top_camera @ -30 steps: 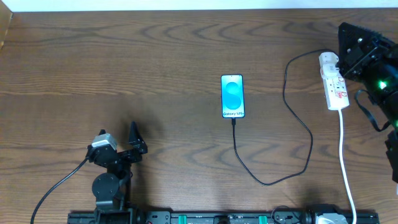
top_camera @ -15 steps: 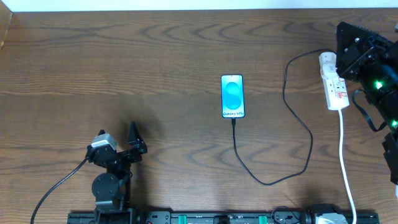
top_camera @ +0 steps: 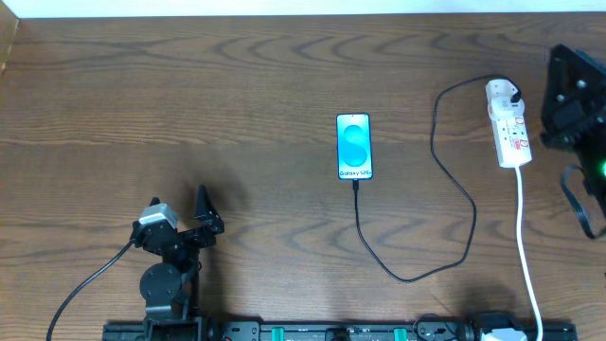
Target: Plug charger to phone and switch on socket
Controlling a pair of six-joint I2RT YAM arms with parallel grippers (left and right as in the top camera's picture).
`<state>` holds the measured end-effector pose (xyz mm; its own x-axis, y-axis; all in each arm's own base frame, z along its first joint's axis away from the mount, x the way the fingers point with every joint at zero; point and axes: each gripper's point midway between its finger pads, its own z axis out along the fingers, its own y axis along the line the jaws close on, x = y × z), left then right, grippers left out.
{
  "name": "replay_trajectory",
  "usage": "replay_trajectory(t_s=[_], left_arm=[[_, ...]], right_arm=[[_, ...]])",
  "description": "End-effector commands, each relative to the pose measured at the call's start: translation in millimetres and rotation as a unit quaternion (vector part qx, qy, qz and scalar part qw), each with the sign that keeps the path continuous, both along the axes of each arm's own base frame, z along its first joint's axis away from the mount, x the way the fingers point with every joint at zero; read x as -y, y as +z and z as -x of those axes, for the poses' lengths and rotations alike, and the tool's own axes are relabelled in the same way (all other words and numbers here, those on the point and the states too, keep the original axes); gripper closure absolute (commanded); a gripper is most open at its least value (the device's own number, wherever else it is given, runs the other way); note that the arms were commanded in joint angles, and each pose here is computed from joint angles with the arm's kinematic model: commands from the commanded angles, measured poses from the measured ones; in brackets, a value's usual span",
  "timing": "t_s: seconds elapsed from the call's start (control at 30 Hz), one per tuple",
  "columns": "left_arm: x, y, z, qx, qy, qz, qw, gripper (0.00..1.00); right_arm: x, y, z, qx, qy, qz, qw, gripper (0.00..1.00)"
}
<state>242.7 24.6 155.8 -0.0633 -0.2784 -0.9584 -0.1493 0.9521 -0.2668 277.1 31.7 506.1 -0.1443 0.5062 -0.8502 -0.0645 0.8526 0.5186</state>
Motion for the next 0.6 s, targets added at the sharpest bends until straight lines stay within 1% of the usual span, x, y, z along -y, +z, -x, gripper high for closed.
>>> replay_trajectory(t_s=[0.0,0.1,0.13,0.3,0.43,0.57], left_arm=[[0,-19,0,-0.027,-0.002,-0.008,1.000,0.08],[9,-19,-1,-0.032,-0.034,-0.059,0.997,0.08],[10,-19,-1,-0.032,-0.039,-0.066,0.997,0.09],[11,-19,-1,-0.033,-0.043,-0.075,0.996,0.08],[12,-19,-1,-0.035,-0.050,-0.106,0.993,0.09],[12,-19,-1,-0.036,-0.051,-0.108,0.992,0.08]], right_arm=[[7,8,12,0.016,-0.018,0.005,1.000,0.75],[7,11,16,0.022,-0.018,0.005,1.000,0.76],[7,11,17,0.023,-0.018,0.005,1.000,0.76],[7,13,17,0.026,-0.018,0.004,0.999,0.76],[7,15,17,0.031,-0.019,0.004,0.999,0.74],[8,17,17,0.034,-0.019,0.004,0.999,0.74]])
